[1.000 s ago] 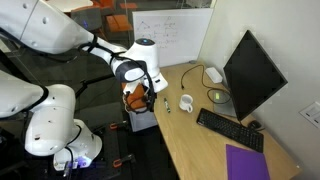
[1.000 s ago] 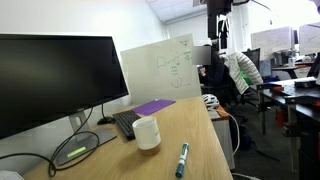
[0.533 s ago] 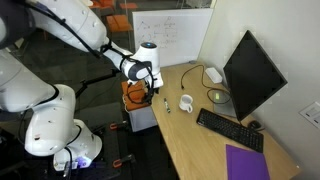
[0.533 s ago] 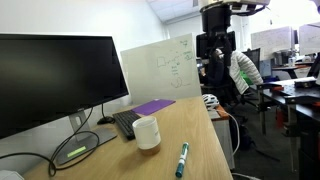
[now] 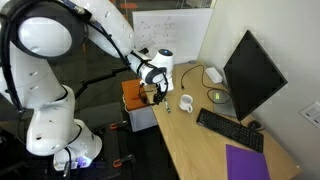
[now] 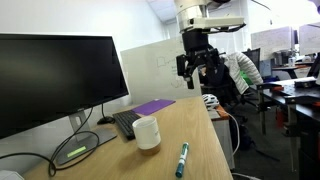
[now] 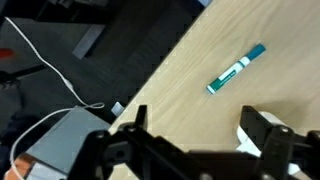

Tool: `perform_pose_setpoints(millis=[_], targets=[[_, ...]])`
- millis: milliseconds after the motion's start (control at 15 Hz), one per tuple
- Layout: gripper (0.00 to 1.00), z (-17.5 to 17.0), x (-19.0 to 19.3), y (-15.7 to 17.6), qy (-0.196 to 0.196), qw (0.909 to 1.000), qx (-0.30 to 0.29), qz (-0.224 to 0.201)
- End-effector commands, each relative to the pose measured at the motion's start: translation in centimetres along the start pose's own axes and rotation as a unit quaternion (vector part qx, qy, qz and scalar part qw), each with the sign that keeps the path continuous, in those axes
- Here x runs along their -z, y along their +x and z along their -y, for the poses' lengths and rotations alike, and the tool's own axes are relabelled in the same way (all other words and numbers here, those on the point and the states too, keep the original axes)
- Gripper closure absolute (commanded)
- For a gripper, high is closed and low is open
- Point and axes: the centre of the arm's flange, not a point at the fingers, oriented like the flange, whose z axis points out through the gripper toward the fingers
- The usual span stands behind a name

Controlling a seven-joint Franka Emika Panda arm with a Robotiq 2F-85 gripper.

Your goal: Put the marker in the mug

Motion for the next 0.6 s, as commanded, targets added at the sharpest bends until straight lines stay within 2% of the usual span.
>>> perform_pose_setpoints(millis=[0, 67, 267, 533], targets=[[0.0, 0.0, 0.1, -0.1, 0.001, 1.0, 0.001, -0.001], [0.0, 0.0, 0.1, -0.1, 0.001, 1.0, 0.001, -0.001], [0.0, -0.7, -1.6, 0.9, 0.007, 0.996, -0.083, -0.032], [0.0, 1.9, -5.0, -0.1, 0.021, 0.9927, -0.117, -0.024]])
